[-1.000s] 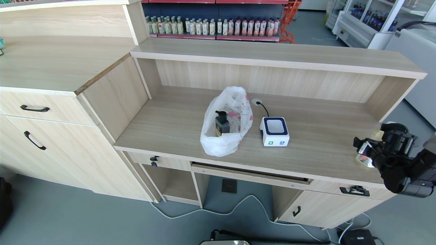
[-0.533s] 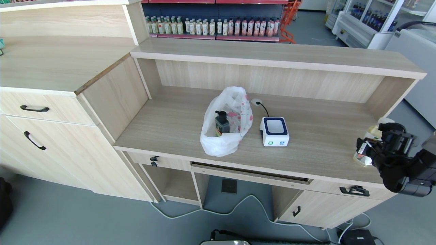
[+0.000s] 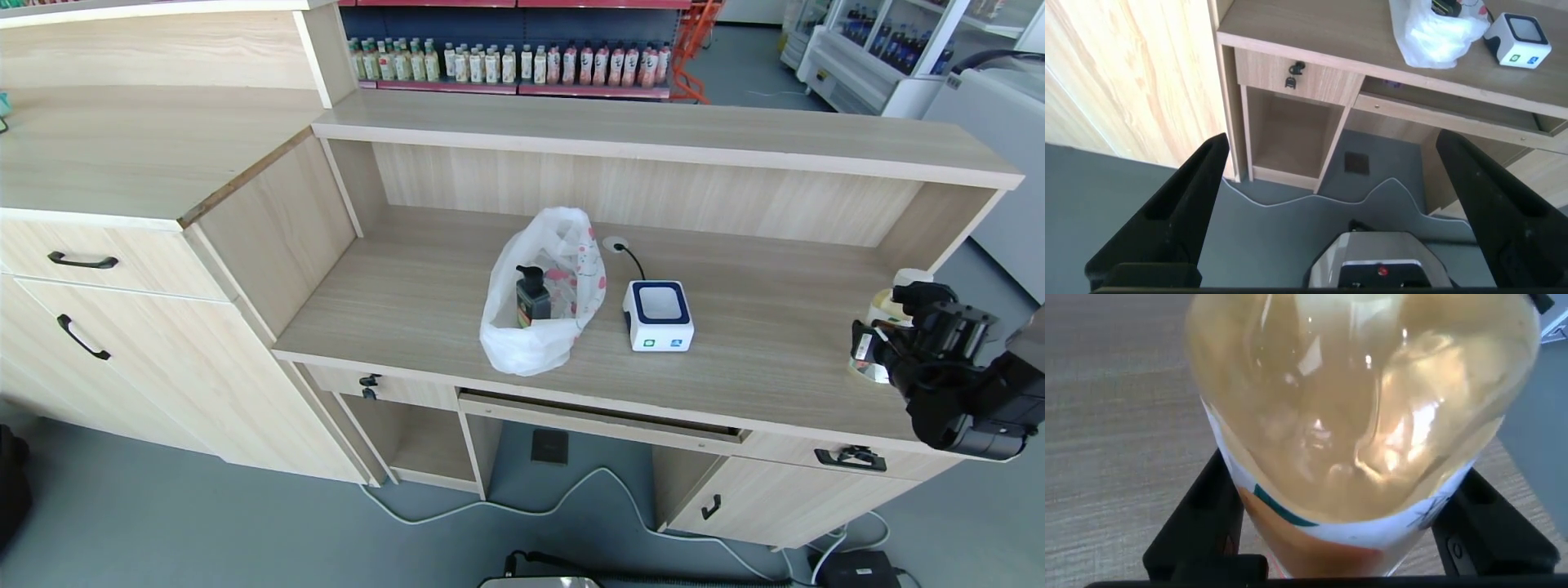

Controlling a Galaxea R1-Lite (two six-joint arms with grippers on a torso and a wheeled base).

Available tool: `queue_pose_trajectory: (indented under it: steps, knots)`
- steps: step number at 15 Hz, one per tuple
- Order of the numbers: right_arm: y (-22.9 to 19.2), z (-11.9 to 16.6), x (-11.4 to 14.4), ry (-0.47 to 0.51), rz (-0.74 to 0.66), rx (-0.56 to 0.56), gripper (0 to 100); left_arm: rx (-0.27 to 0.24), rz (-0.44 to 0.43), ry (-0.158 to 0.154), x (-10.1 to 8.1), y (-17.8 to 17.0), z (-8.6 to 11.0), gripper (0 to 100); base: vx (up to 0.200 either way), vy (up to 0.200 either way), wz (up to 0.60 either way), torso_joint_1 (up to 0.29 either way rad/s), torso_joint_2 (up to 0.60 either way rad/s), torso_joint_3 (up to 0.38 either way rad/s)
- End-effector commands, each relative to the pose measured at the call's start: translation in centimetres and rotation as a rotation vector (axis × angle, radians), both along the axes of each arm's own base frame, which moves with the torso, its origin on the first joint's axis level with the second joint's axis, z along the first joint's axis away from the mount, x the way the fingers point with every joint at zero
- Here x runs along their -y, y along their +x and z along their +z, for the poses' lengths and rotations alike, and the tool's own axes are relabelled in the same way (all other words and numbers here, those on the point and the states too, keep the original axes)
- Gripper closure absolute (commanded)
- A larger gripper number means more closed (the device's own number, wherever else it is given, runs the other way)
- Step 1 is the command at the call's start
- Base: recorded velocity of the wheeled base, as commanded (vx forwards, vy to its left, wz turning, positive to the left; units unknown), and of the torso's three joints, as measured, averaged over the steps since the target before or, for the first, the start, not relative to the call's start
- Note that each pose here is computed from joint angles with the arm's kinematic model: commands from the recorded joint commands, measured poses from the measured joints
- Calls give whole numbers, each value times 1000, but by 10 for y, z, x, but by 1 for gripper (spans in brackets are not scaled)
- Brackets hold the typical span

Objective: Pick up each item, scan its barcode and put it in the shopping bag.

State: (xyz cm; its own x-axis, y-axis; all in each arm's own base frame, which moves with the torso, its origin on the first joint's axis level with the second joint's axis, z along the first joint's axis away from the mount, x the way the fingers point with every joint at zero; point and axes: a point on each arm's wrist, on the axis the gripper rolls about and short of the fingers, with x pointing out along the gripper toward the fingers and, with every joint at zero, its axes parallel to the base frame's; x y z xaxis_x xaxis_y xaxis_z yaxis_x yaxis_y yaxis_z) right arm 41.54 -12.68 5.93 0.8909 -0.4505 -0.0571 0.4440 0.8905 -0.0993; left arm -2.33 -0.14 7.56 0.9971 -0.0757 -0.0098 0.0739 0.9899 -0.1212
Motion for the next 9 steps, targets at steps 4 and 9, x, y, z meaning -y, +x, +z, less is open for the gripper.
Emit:
queue_pose_trajectory:
  steps: [4, 9]
  knots:
    - [13, 31, -5, -31, 276, 102, 100, 1, 1, 0, 0, 0, 0, 0, 0, 0, 0, 0, 0, 0]
    - [-35, 139, -29, 252, 770, 197, 100, 1, -1, 0, 0, 0, 0, 0, 0, 0, 0, 0, 0, 0]
